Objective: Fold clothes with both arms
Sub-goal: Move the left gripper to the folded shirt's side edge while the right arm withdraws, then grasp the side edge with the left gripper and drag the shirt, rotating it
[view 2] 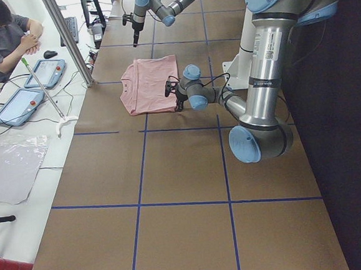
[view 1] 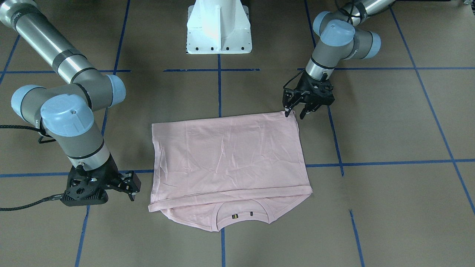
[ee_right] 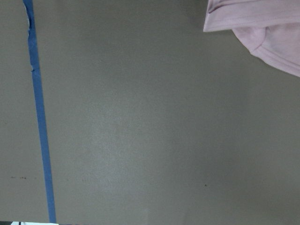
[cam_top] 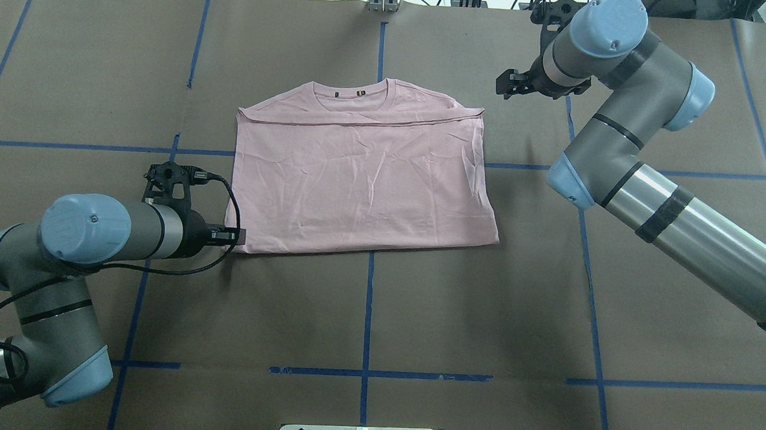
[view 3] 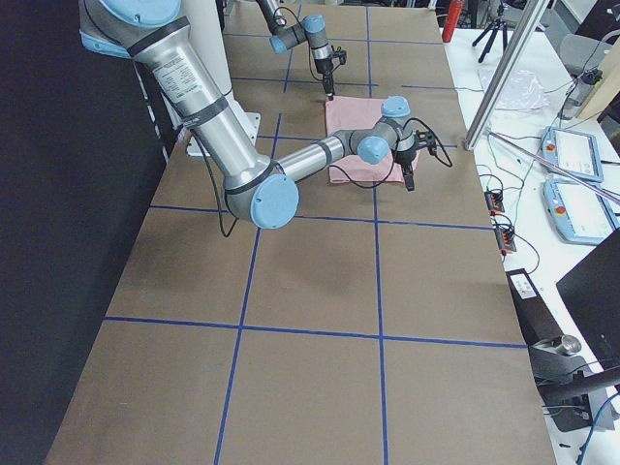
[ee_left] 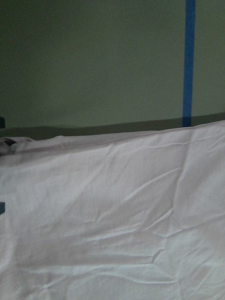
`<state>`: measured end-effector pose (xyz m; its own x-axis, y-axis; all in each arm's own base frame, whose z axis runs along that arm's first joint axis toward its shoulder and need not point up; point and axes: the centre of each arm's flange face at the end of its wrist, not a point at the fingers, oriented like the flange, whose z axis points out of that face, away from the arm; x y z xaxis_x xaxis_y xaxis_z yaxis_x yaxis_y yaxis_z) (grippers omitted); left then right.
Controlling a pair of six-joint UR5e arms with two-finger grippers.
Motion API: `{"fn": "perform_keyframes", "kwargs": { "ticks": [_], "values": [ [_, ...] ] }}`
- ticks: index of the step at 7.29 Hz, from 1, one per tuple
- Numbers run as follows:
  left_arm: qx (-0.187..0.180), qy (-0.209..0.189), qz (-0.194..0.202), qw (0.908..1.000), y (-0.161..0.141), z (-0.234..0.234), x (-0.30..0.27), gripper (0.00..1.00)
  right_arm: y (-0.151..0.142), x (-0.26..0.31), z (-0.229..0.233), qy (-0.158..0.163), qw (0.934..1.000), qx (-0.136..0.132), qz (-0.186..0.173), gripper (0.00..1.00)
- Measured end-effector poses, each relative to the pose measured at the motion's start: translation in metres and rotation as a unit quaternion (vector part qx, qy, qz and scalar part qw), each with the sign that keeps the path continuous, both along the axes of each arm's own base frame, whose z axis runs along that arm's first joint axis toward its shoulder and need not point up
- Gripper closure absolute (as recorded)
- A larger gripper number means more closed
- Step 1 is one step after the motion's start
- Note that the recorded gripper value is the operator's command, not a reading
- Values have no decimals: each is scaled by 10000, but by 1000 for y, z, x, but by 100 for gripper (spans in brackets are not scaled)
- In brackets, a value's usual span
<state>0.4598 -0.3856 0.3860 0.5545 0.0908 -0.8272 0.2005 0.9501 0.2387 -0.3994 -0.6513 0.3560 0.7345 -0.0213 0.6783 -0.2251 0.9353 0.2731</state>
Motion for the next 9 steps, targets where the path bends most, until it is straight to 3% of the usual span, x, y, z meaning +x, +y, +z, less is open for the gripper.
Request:
{"fn": "perform_keyframes", "kwargs": {
  "ticks": [2,5,7,9],
  "values": [
    [-14,-53,59,10000,7,3,6,100,0,0,1,2,10000,-5,2,0],
    [49,-76,164,9998,15,1,11,100,1,1,3,16,10000,-14,7,0],
    [339,-216,318,9987,11,-1,5,100,1,1,4,24,10000,-25,11,0],
    [944,-718,325,9924,-38,11,-30,100,0,1,6,38,10000,-35,13,0]
  ]
}}
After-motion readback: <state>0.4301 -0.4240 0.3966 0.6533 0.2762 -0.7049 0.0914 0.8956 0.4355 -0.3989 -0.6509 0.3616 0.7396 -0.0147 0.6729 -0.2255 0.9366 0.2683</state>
